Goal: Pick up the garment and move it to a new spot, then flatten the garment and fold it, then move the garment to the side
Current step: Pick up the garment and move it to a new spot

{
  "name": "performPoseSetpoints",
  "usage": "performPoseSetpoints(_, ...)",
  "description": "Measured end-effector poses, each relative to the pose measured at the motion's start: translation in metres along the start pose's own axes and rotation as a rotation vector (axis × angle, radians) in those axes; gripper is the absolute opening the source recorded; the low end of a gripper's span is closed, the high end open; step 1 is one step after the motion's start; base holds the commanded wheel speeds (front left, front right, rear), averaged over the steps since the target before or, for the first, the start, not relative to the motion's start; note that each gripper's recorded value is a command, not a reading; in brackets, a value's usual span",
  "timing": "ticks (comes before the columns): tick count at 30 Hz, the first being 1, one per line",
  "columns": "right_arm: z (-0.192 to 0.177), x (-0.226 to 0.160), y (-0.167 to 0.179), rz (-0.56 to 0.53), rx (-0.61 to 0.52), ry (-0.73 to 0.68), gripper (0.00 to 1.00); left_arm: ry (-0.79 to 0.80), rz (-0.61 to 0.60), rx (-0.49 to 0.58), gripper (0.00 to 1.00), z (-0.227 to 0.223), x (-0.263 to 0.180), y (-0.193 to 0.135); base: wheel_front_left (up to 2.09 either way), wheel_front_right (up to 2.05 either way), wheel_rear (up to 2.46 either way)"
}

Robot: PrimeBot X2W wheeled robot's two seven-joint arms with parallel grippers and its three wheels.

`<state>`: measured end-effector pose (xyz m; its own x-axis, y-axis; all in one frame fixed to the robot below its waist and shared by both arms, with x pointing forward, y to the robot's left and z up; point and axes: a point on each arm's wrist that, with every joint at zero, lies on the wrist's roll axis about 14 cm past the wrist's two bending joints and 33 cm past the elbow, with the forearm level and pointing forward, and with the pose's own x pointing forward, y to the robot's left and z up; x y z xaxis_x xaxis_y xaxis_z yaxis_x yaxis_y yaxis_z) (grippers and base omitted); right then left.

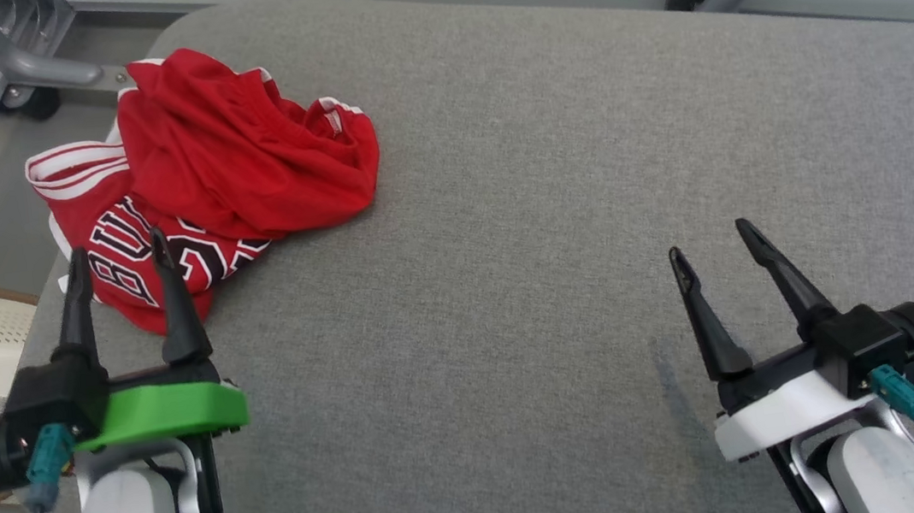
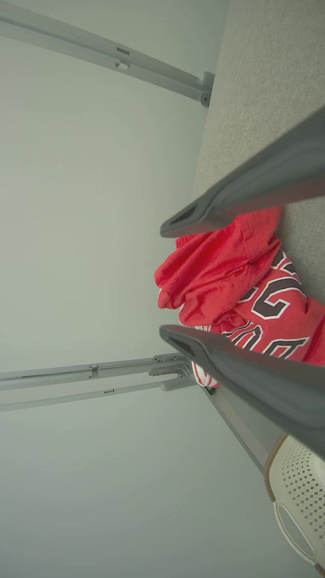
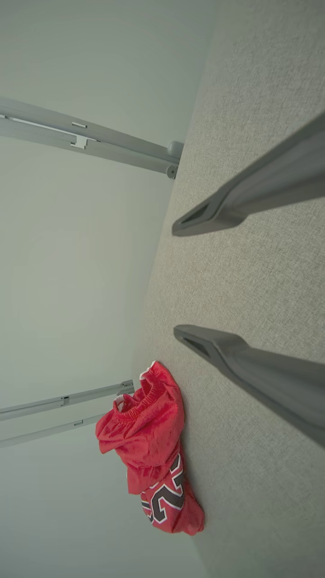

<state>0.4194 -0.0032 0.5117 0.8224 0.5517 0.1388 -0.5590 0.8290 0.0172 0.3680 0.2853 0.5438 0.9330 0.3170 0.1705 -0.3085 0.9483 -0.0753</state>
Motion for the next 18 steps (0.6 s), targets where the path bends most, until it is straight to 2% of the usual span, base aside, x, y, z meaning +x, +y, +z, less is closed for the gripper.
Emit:
performPoseSetpoints(13,-0.07,0.003,-0.064,-0.135,0.056,0.131,1.0,0.042,-0.007,-0.08,1.0,-0.033,0.112,-0.017,0.0,0.0,0.0)
performPoseSetpoints(18,-0.103,-0.004,-0.069,-0.158,0.129,0.198,1.0,0.182,0.042,-0.064,1.0,-0.085,0.136,-0.014,0.0,0.0,0.0)
